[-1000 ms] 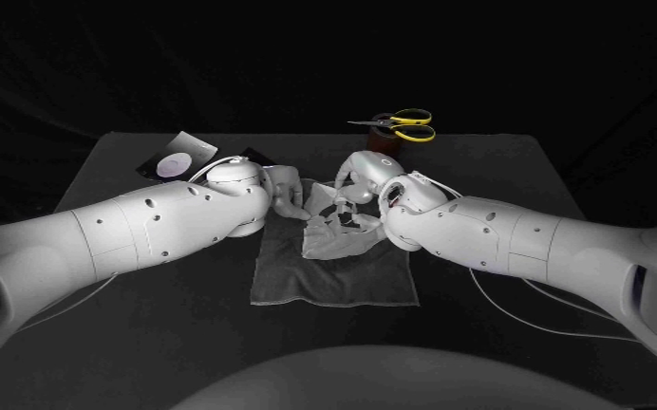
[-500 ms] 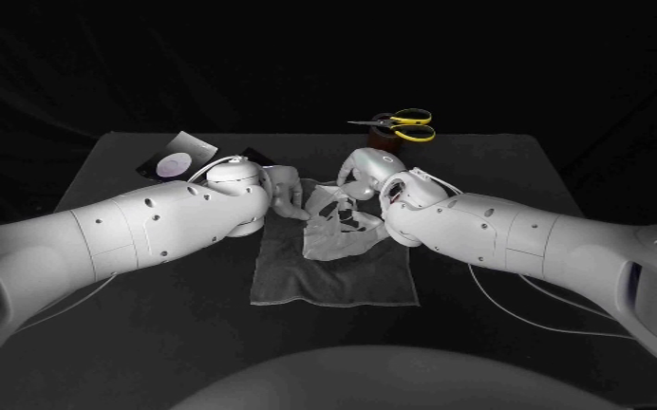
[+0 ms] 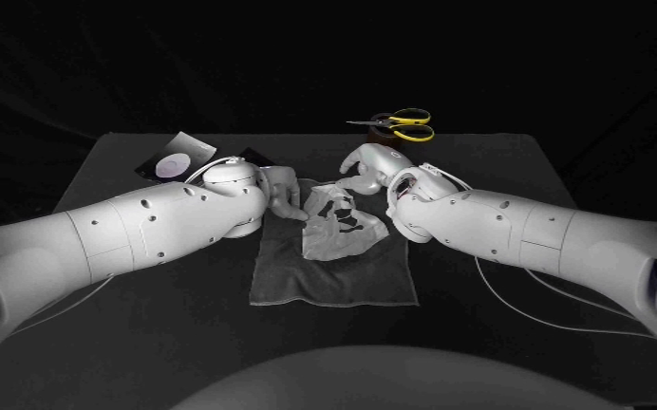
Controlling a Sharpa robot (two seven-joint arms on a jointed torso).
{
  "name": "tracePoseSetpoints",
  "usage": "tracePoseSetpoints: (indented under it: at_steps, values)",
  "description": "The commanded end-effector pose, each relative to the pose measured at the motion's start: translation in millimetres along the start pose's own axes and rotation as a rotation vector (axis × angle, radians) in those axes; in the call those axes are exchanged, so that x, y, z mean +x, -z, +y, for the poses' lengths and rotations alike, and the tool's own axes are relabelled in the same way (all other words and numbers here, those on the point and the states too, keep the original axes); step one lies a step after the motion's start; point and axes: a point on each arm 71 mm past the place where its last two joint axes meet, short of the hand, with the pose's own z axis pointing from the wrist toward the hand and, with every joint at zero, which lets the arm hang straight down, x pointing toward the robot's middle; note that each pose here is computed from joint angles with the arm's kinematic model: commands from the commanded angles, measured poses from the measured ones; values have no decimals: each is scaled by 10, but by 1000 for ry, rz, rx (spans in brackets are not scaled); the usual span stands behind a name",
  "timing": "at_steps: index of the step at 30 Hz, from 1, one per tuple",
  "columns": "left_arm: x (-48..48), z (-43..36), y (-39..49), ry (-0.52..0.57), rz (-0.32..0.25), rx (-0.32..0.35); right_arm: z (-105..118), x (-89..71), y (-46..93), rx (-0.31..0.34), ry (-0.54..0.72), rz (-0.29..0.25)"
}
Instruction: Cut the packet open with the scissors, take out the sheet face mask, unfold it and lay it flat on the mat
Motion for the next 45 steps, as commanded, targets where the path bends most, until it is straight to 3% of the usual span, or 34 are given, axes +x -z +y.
tracePoseSetpoints:
  at_steps: [1, 9, 17, 22, 29, 37, 45]
  values:
    - [43, 84, 5, 15, -2, -31, -62, -62, 71, 6, -59, 16]
    - [-16, 127, 55, 87, -62, -11, -351, -284, 394, 92, -136, 61]
    - [-76, 156, 119, 201, -122, 39, -521, -366, 728, 157, -240, 132]
    - [-101, 166, 203, 300, -140, 120, -566, -343, 925, 175, -286, 186]
    - [-94, 157, 402, 451, -123, 270, -567, -269, 1133, 175, -306, 226]
    - [83, 126, 606, 471, -105, 383, -604, -127, 1236, 174, -300, 225]
    - [319, 28, 676, 385, -133, 486, -607, 1, 1211, 168, -288, 211]
